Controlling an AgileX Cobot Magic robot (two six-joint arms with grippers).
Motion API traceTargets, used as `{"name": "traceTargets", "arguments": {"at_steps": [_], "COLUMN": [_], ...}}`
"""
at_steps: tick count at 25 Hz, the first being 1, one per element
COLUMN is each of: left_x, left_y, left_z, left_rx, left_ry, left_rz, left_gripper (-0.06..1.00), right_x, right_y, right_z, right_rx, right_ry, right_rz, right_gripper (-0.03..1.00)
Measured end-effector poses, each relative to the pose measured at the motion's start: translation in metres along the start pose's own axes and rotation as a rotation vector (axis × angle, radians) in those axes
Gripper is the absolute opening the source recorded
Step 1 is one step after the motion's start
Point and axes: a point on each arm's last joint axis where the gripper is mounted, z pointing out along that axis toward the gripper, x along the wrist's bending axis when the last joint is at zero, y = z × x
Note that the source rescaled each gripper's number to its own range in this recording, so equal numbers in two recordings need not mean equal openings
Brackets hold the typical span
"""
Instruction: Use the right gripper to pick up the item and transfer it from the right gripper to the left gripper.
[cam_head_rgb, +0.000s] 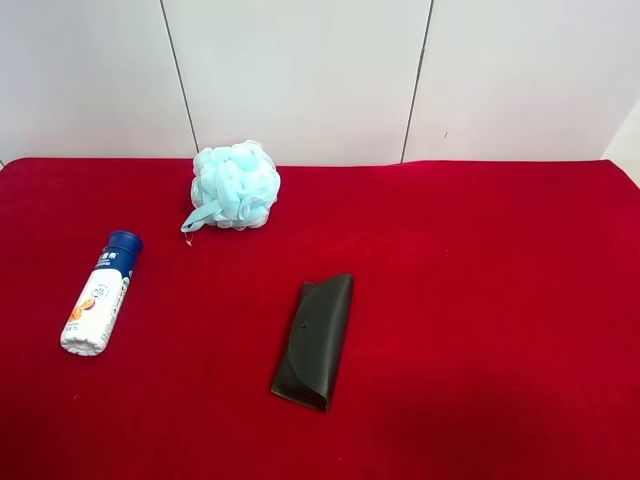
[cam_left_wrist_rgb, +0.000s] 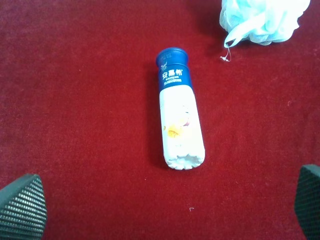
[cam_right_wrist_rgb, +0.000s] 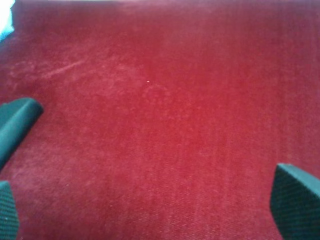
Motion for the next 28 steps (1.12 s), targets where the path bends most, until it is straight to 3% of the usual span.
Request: {"name": "traceTargets", "arguments": {"at_steps": [5, 28], "left_x": [0.0000, 0.0001], "left_y": [0.0001, 0.0001], "left_z": [0.0000, 0.0000], "left_rx": [-0.001, -0.001], "left_ry": [0.000, 0.002], "left_rz": [0.000, 0.001], "left_gripper": [1.00, 1.00], "right_x": [0.0003, 0.0003], "right_y": [0.0001, 0.0001], "right_z": [0.0003, 0.0003], "right_rx": [-0.002, -0.002], "right_ry": [-0.069, -0.070], "right_rz": [0.034, 0.035], "right_gripper": [1.00, 1.00]}}
